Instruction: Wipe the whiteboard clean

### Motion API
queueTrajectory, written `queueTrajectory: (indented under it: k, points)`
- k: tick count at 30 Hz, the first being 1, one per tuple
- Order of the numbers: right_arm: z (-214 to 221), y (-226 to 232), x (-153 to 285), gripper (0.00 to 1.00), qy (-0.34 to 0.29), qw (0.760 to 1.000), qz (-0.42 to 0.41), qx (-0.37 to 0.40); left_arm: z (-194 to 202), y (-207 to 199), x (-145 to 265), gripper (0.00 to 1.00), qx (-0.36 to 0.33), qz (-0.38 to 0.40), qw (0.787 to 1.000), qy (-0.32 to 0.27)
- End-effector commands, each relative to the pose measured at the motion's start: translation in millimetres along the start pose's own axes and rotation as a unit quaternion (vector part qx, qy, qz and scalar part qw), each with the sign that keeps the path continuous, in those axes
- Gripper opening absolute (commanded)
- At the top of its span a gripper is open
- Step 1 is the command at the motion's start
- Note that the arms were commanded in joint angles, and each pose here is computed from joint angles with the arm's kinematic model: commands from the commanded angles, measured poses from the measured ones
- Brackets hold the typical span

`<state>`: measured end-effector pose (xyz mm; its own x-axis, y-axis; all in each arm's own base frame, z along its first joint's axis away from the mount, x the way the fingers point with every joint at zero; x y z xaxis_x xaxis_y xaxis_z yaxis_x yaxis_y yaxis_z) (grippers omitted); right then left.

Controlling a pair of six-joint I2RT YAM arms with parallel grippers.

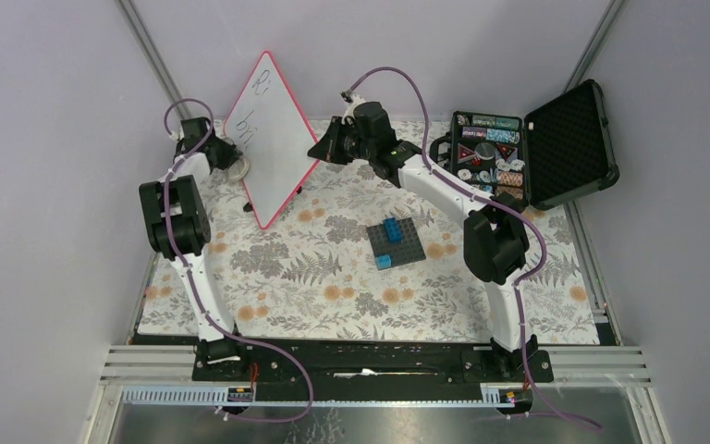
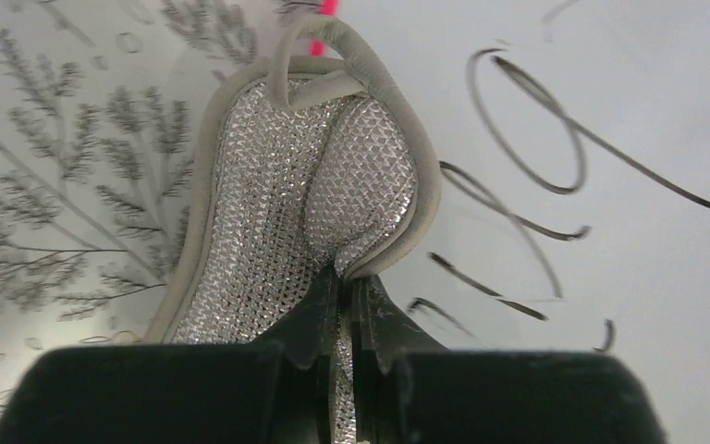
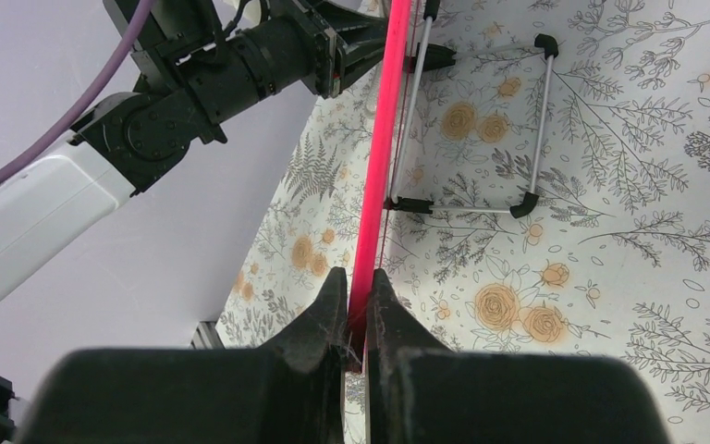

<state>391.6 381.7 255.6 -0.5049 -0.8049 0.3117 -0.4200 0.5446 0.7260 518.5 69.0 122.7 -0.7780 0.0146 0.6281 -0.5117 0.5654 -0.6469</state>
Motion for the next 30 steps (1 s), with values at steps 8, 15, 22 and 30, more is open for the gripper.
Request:
queueTrajectory:
  k: [8, 15, 22, 30]
  points:
    - [33, 56, 6, 0.0, 0.108, 0.977, -0.178, 0.041, 24, -147, 63, 0.0, -0.058, 0.19, 0.98, -0.011]
    - [30, 53, 11, 0.0, 0.108, 0.978, -0.177, 0.036, 6, -63, -5, 0.0, -0.011, 0.068, 0.998, 0.001]
    - [34, 49, 10, 0.0, 0.113, 0.977, -0.175, 0.033, -20, 14, -29, 0.0, 0.003, -0.041, 0.999, -0.016]
    - [31, 53, 3, 0.0, 0.122, 0.974, -0.191, 0.025, -4, -79, -10, 0.0, -0.037, 0.095, 0.995, -0.01]
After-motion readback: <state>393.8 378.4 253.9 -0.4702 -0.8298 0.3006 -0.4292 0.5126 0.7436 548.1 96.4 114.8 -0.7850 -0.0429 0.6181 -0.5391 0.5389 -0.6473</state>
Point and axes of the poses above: each gripper's point midway between its finger pads, its own x axis back along the fingers, its own y axis along the line the jaws close on, z = x × y, the point moved 8 cm from there along x, back along the fingers, and after that the axes turned 3 degrees about -x, right-handed, at the moved point
